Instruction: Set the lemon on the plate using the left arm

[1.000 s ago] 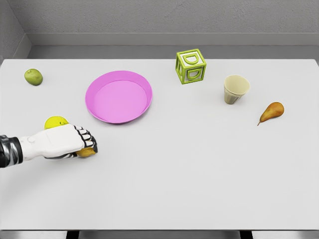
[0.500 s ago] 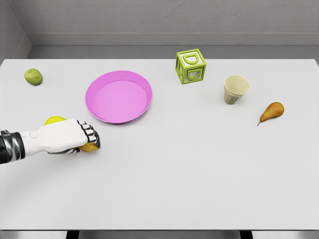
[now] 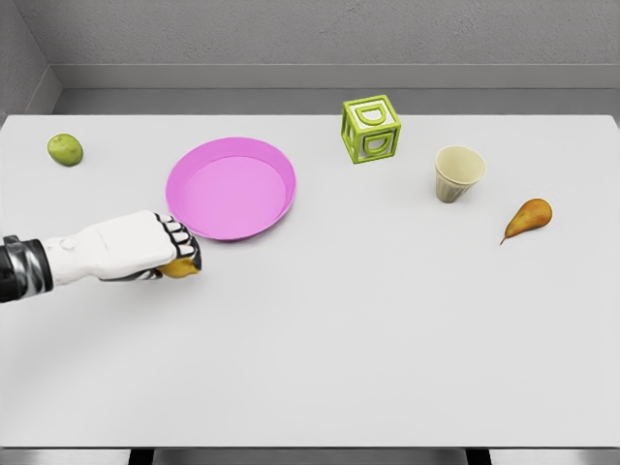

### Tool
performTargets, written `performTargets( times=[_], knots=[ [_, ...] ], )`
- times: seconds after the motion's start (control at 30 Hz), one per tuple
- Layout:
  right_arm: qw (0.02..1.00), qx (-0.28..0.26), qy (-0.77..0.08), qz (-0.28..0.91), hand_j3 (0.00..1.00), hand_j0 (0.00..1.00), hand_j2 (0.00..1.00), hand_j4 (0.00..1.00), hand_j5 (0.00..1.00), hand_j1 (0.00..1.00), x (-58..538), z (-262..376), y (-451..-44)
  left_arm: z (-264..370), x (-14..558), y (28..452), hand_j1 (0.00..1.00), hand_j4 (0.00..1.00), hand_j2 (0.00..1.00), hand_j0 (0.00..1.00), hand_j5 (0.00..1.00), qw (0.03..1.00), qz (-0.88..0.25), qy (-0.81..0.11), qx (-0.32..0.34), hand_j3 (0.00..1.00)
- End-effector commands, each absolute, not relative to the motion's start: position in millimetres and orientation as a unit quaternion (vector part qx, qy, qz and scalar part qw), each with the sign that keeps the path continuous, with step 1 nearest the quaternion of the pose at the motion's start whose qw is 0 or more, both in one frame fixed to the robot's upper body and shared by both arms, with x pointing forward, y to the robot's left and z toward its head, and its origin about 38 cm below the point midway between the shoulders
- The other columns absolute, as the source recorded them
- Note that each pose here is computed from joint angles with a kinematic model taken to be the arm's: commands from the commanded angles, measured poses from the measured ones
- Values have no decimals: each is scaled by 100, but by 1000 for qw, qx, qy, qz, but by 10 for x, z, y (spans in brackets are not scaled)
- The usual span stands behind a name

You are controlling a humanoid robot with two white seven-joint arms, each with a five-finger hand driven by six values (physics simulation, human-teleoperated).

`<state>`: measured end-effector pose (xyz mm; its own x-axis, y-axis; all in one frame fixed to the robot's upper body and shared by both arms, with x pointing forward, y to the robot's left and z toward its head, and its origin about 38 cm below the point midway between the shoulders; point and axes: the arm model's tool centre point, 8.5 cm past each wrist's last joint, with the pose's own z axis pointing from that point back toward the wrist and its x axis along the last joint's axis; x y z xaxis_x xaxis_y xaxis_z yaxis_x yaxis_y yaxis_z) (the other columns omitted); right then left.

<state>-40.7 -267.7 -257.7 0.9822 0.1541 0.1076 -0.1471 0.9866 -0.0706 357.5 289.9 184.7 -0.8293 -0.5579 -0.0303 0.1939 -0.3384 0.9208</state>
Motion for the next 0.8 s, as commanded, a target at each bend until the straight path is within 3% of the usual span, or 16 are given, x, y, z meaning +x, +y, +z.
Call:
performTargets(
  times=[0.0,0.77],
  knots=[
    [995,-31,-56,75,100,100,100,100,100,100,-407,-2577,-2677,1847,3582,2885,54,54,54,54,54,237,-797,-529,172,54],
    [995,-31,-56,75,100,100,100,100,100,100,-407,-2577,-2677,1968,3698,2772,54,54,54,54,54,226,-785,-548,182,54]
  ],
)
